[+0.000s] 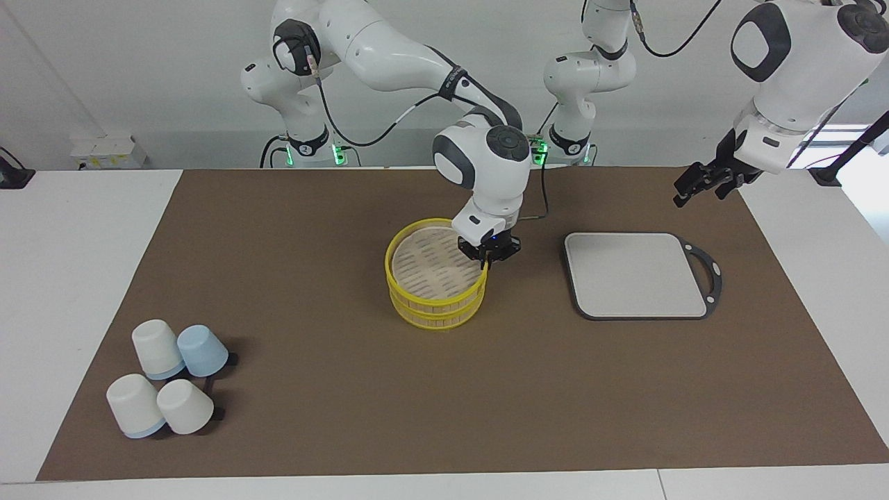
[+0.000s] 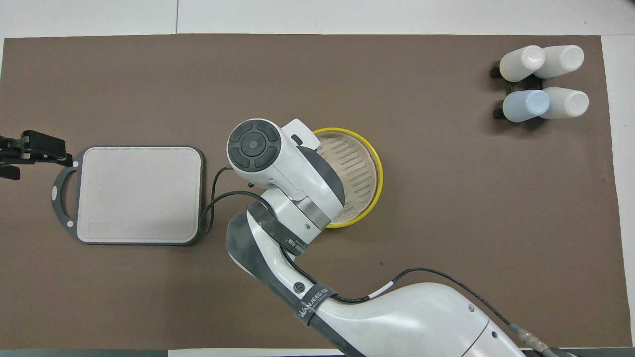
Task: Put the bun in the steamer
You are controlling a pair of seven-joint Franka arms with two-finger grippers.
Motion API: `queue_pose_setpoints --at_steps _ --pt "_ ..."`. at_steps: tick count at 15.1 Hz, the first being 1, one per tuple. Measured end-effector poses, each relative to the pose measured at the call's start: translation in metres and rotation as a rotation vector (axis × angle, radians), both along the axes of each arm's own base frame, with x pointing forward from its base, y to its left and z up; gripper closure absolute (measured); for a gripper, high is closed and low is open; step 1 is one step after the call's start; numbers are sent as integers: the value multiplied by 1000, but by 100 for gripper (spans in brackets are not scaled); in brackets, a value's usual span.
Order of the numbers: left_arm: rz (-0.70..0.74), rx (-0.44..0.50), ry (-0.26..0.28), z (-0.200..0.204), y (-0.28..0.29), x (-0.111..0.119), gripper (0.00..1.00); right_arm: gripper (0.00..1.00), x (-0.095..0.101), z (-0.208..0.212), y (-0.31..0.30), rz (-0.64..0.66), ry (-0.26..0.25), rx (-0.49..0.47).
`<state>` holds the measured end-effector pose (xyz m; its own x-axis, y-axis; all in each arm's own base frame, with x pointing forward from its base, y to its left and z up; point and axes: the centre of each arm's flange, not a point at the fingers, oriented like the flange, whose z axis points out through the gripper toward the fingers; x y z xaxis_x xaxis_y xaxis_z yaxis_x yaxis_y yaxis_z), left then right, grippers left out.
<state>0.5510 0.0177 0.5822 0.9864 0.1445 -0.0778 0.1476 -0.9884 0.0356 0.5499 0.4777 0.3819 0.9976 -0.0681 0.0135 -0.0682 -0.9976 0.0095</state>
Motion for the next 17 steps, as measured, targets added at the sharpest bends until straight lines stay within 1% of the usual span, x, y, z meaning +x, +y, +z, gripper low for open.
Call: queue_pose_setpoints --at_steps 1,3,4,6,7,9,10,12,15,16,17 --pt "0 0 0 0 0 0 0 82 0 1 0 0 1 -1" --pt "0 0 0 0 0 0 0 66 -1 8 -1 0 -6 4" --pt "0 0 0 0 0 0 0 51 -1 18 -3 -2 -13 10" --pt "-1 0 0 0 0 0 0 31 3 50 -18 -23 -32 18" --pt "-2 0 0 0 -1 0 0 21 9 71 -34 -45 -43 22" --pt "-5 0 0 0 -2 0 0 2 22 118 -81 -61 -53 22" --pt "-5 0 0 0 -3 0 0 0 28 138 -108 -49 -50 15" --pt "-6 0 0 0 -3 0 0 0 41 166 -165 5 -33 -3" --pt "-17 0 -2 0 -7 0 0 0 57 188 -252 117 15 -29" --pt "-21 0 -5 1 -10 1 0 0 61 194 -283 139 34 -33" --pt "-24 0 -8 1 -12 1 0 0 64 201 -315 145 41 -33"
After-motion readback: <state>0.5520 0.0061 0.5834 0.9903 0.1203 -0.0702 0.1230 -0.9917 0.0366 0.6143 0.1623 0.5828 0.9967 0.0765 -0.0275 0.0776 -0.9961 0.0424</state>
